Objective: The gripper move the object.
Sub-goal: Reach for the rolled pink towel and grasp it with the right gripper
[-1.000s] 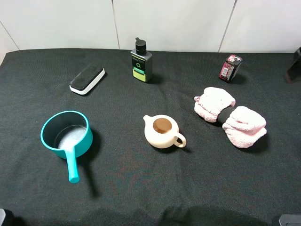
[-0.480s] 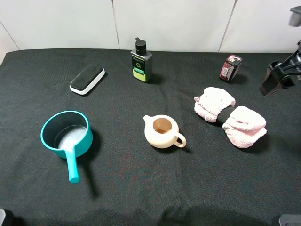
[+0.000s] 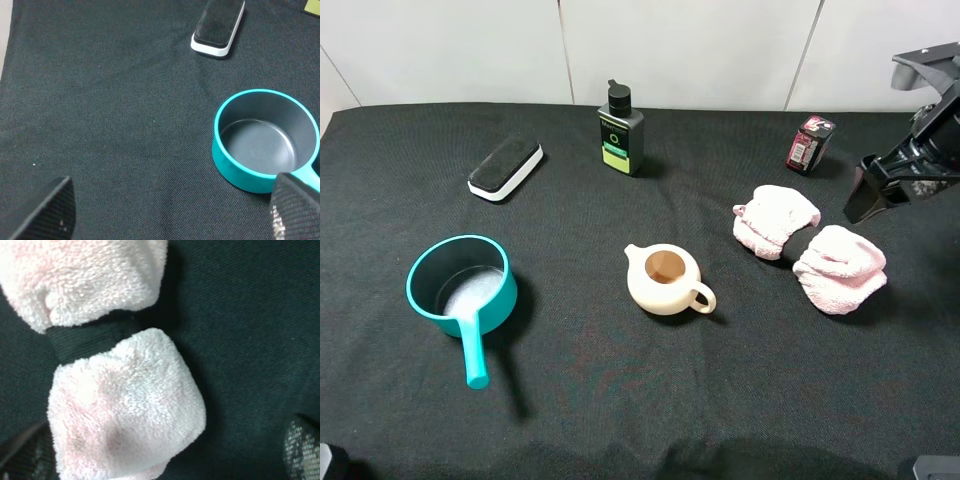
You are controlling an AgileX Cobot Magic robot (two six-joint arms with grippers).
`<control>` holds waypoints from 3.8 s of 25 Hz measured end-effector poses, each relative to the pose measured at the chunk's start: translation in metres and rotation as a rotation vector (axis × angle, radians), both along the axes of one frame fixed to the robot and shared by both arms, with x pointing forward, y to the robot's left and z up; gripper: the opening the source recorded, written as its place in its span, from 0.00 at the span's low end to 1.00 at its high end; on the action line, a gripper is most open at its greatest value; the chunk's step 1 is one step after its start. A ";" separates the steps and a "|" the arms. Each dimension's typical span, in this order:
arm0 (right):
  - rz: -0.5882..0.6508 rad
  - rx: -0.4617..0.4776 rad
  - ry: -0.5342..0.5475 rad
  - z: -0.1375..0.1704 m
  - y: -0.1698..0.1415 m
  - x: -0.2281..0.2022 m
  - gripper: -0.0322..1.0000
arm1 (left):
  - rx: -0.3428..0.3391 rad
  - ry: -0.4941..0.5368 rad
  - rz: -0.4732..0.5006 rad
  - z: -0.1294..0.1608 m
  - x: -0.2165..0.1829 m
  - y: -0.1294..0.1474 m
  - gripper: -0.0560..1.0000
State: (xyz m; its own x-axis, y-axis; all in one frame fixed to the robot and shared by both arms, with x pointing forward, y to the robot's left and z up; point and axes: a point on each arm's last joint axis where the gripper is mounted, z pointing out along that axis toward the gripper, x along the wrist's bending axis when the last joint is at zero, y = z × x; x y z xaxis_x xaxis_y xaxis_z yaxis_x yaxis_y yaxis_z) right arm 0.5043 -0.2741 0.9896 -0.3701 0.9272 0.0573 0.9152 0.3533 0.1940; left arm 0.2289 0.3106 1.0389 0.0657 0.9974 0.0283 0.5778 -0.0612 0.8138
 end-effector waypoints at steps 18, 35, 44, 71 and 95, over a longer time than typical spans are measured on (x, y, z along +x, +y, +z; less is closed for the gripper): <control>0.078 0.012 0.018 -0.025 0.036 0.003 0.70 | 0.000 -0.001 0.000 0.000 0.000 0.000 0.83; 0.089 -0.007 0.061 -0.050 0.039 0.011 0.70 | 0.001 -0.001 0.000 0.000 0.000 0.000 0.83; 0.090 -0.011 0.044 -0.055 0.040 0.016 0.70 | 0.001 -0.001 0.000 0.000 0.000 0.000 0.83; 0.090 -0.014 0.109 -0.091 0.042 0.023 0.70 | 0.002 -0.001 0.001 0.000 0.000 0.000 0.83; 0.084 -0.017 0.121 -0.106 0.042 0.026 0.70 | 0.002 -0.001 0.001 0.000 0.000 0.000 0.83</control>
State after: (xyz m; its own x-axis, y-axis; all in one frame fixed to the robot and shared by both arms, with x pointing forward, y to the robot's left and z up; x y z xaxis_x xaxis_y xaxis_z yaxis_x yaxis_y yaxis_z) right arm 0.5305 -0.2320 0.8835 -0.4377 0.8945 0.0909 0.8986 0.4319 0.0772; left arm 0.2290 0.3107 1.0390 0.0647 0.9975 0.0299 0.5770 -0.0619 0.8144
